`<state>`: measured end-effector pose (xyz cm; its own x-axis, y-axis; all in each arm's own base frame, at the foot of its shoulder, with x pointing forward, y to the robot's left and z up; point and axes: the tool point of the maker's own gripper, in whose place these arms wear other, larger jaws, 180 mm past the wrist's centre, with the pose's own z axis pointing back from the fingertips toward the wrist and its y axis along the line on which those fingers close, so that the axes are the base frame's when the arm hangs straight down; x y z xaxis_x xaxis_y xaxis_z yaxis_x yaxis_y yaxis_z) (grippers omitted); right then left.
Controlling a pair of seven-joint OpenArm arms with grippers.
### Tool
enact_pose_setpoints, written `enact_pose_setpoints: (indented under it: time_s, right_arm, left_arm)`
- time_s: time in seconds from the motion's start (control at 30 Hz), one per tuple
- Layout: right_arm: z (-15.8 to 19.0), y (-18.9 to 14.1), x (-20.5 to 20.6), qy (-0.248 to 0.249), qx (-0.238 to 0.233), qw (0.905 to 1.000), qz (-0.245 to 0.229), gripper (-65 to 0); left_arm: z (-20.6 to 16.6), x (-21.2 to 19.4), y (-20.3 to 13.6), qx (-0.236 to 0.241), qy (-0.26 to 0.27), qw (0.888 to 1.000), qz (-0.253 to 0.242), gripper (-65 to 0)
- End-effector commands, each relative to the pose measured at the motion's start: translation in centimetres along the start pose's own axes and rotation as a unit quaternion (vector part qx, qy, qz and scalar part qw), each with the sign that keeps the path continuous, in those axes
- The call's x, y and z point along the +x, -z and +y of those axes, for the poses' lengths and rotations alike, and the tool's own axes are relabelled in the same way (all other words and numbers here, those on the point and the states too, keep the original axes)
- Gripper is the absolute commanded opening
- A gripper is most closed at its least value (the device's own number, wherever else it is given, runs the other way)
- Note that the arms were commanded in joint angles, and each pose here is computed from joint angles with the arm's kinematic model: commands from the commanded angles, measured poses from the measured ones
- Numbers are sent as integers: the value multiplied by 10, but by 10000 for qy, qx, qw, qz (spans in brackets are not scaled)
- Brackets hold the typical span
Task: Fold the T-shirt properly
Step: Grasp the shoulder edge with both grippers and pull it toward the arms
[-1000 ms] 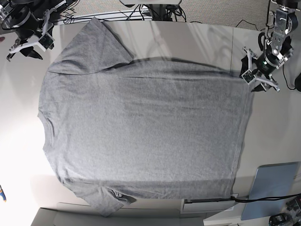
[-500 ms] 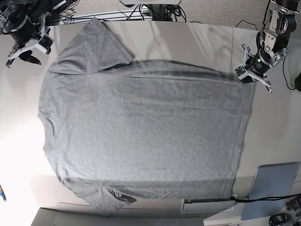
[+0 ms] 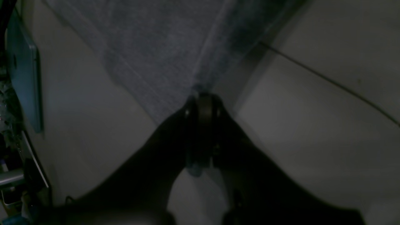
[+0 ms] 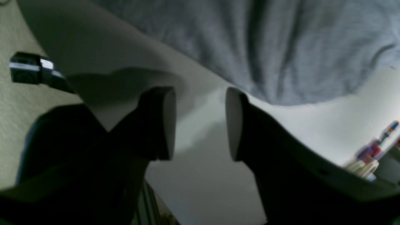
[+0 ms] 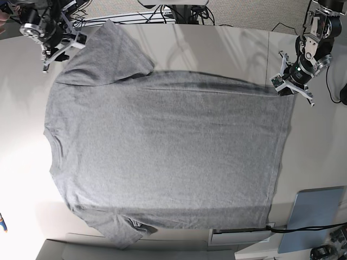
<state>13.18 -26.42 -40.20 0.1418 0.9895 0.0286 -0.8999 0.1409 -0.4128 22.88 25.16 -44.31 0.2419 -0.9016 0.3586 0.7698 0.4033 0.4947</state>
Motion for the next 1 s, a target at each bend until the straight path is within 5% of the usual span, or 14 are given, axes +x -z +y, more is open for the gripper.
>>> enact_pose_setpoints:
  time_s: [0.0,0.57,0.77,0.97]
  right_arm:
    - [-9,0,2,-99,-115,9999,-40,-388]
    - [-19,37,28,-221,18,9993,-316,-398]
    - [-19,37,27,-226,13,9993,-283,-650]
    - [-14,34,11,38,134,9997,208,-650]
  left_arm:
    - [-33,-33,-4,-634,161,9955,683,-650]
    - [-33,-33,-4,-640,158,9956,665,-650]
    - [-34,-30,-4,-644,37,9961,601,-650]
    - [-42,-29,-7,-737,-244,9957,507,-650]
